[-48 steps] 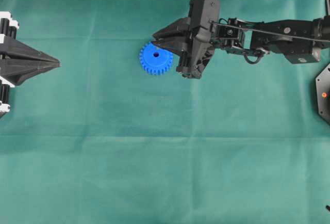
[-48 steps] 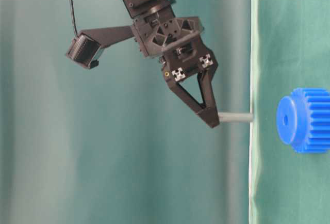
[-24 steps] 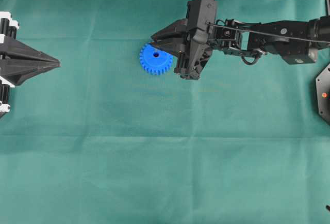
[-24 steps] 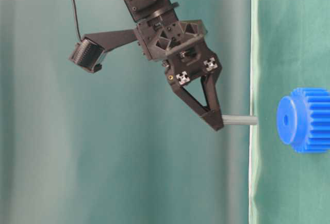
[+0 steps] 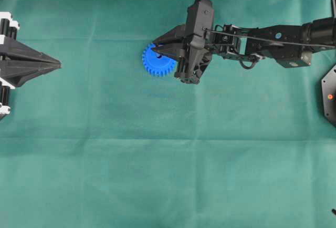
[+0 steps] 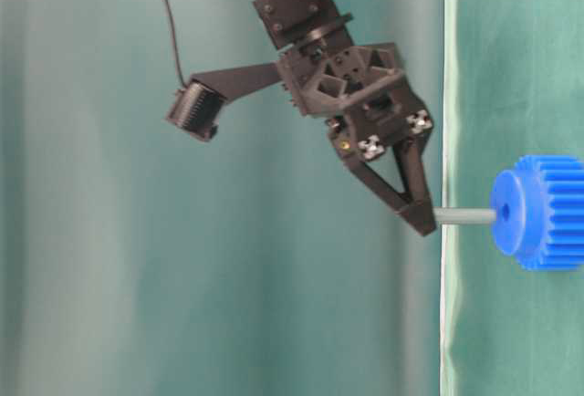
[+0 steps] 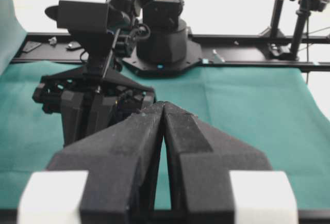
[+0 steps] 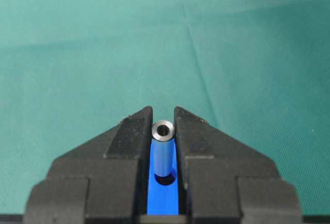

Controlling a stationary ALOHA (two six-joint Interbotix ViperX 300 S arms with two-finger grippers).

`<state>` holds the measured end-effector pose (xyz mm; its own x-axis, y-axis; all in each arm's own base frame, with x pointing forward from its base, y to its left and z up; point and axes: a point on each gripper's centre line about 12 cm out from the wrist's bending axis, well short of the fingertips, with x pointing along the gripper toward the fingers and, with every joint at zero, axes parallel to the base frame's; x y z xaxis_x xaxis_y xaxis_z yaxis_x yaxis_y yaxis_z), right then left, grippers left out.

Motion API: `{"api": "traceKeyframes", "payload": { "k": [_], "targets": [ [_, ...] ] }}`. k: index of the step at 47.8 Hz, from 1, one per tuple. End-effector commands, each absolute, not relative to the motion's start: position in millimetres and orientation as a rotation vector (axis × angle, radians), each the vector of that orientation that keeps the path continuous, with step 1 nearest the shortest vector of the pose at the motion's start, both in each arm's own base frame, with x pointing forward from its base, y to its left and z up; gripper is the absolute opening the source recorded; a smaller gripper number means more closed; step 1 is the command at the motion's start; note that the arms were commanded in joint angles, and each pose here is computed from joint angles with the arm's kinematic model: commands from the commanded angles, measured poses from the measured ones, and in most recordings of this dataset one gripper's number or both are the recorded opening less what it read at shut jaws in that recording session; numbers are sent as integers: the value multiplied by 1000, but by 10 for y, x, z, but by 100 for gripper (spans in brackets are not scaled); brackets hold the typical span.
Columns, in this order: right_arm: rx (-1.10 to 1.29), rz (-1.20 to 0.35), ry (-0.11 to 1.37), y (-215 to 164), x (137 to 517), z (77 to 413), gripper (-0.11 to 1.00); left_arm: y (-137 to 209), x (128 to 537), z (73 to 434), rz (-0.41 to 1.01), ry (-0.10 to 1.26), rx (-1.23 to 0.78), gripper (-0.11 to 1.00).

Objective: Insert the shaft placed at a random location into the center hole of the medium gear at another random location.
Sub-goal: 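Align the shaft over the gear's center hole and lower it in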

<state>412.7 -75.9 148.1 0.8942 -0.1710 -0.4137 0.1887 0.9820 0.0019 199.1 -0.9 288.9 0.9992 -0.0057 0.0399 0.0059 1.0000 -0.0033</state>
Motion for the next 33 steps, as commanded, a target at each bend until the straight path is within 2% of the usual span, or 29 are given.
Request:
{"api": "traceKeyframes", "payload": {
  "k": [1,33],
  "targets": [
    [26,-188,377,-791,4198,1603,13,-13,2019,2970,-8,-58,0,0],
    [29,-191,399,-801,4207,1451,13,-13,2019,2970,-8,-58,-2,0]
  ]
}}
